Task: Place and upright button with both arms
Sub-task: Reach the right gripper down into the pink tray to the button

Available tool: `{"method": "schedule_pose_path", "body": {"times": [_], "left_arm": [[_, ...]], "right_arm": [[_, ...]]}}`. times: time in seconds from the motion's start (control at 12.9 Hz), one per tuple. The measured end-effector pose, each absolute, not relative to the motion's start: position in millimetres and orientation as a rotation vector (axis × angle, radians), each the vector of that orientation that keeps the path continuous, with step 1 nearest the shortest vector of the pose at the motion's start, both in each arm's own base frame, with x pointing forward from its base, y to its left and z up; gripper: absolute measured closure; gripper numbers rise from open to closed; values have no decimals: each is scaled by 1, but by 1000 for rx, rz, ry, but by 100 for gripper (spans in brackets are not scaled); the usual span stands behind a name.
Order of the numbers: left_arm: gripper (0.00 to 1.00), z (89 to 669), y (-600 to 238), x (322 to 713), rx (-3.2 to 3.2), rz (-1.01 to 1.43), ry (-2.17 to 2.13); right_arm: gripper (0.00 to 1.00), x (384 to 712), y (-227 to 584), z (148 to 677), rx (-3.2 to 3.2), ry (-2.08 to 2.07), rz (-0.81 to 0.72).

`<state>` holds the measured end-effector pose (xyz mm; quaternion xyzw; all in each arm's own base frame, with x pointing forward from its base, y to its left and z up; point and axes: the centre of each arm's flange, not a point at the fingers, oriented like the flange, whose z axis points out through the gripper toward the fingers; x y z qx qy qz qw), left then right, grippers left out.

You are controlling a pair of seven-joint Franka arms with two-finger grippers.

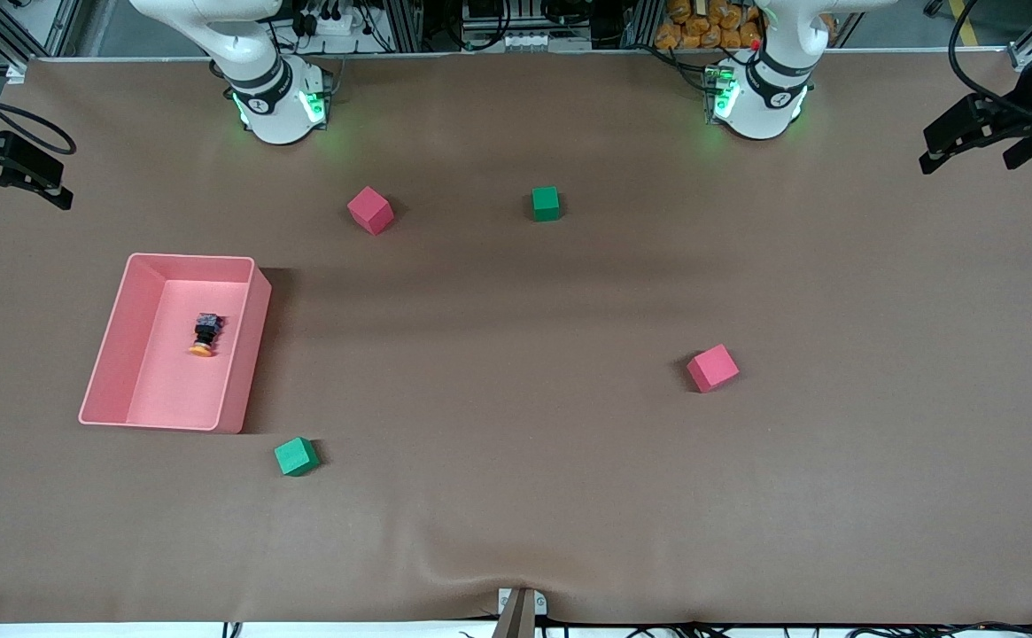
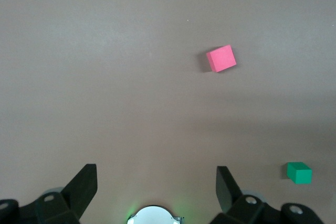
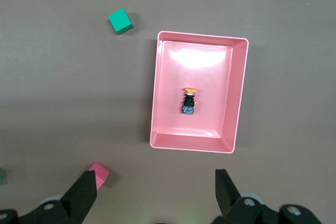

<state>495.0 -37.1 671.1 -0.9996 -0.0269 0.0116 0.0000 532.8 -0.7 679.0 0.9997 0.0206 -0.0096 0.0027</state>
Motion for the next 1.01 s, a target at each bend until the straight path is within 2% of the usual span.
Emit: {"method": "schedule_pose_path", "body": {"times": [0.39, 0.54, 0.86, 1.01], "left_arm": [[0, 681, -29, 497, -3123, 1, -105], [0, 681, -27, 499, -3113, -2, -107], [0, 677, -28, 501, -3112, 10, -105], [0, 677, -29, 501, -3112, 12, -103]], "right_arm": [[0, 533, 1, 678, 3135, 69, -33], [0, 540, 1, 664, 3135, 69, -79], [0, 581, -9, 578, 3118, 45, -307], [0, 606, -15, 528, 3093, 34, -366]]}}
